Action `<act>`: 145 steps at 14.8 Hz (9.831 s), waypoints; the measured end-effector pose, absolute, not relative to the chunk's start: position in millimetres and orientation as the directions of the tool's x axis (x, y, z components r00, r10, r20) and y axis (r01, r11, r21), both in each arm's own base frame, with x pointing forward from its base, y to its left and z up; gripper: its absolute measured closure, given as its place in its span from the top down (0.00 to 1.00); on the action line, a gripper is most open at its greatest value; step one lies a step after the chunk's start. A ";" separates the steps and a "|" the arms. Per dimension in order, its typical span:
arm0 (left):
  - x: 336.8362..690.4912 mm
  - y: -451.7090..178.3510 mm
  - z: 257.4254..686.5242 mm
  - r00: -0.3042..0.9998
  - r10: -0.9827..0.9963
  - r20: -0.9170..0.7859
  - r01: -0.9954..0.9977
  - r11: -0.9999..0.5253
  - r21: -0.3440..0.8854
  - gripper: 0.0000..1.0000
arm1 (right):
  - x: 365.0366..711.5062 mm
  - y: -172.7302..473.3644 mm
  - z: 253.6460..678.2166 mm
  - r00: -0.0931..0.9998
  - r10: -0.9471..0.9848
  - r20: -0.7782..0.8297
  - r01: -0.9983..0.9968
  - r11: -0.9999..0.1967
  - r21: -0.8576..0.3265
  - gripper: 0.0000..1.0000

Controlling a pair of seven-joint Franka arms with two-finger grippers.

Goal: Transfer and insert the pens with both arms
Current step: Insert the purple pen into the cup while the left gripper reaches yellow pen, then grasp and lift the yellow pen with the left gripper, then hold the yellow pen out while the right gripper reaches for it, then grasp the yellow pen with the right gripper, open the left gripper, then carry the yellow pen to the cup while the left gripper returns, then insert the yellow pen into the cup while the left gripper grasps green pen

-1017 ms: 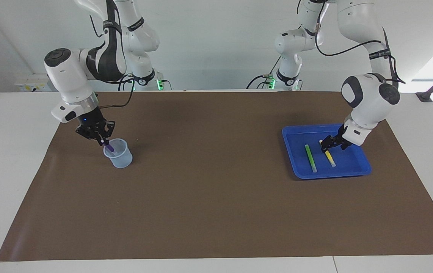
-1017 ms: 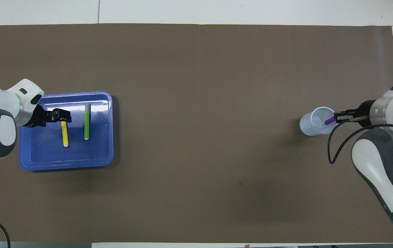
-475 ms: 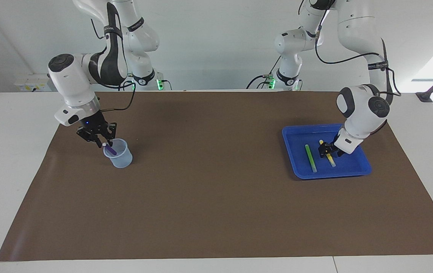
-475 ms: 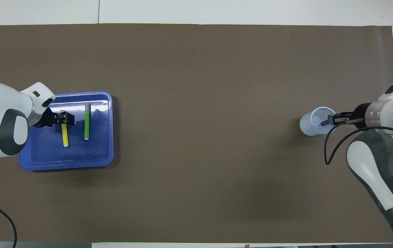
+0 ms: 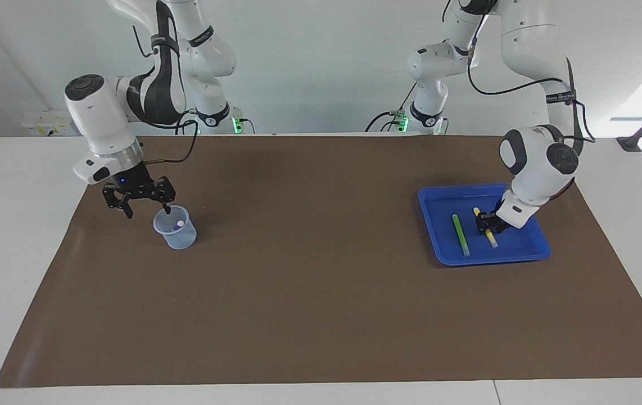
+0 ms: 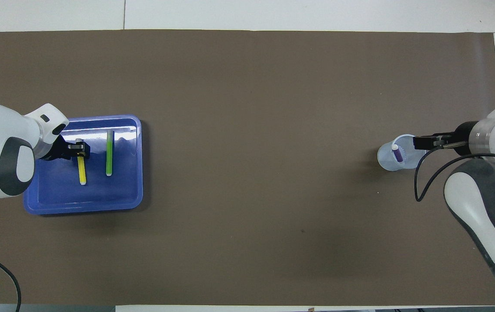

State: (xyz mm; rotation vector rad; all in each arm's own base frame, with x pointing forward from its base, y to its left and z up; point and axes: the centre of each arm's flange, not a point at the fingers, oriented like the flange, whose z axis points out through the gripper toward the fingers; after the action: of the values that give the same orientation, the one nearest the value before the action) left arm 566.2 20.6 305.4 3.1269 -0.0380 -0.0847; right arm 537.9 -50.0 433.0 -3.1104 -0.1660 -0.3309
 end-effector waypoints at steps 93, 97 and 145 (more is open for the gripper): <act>445.8 -294.1 483.2 -0.109 0.404 -0.908 0.986 0.158 -0.048 0.17 | 516.0 312.5 611.2 0.998 -0.040 0.038 -0.023 -0.929 -0.369 0.70; 446.6 -293.2 483.4 -0.114 0.401 -0.909 0.984 0.169 -0.048 0.17 | 515.0 313.6 609.7 0.999 -0.038 0.035 -0.022 -0.930 -0.368 0.62; 512.1 -58.8 381.5 0.891 0.444 -0.098 0.454 -0.880 0.142 1.00 | 536.5 -5.9 442.3 0.990 0.135 0.034 0.134 -0.990 0.040 0.18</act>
State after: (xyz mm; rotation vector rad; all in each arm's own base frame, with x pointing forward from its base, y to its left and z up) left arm 512.1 -58.8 381.5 2.8969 0.6925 -0.0931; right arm 536.5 -5.9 442.3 -3.1717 -0.2148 -0.0576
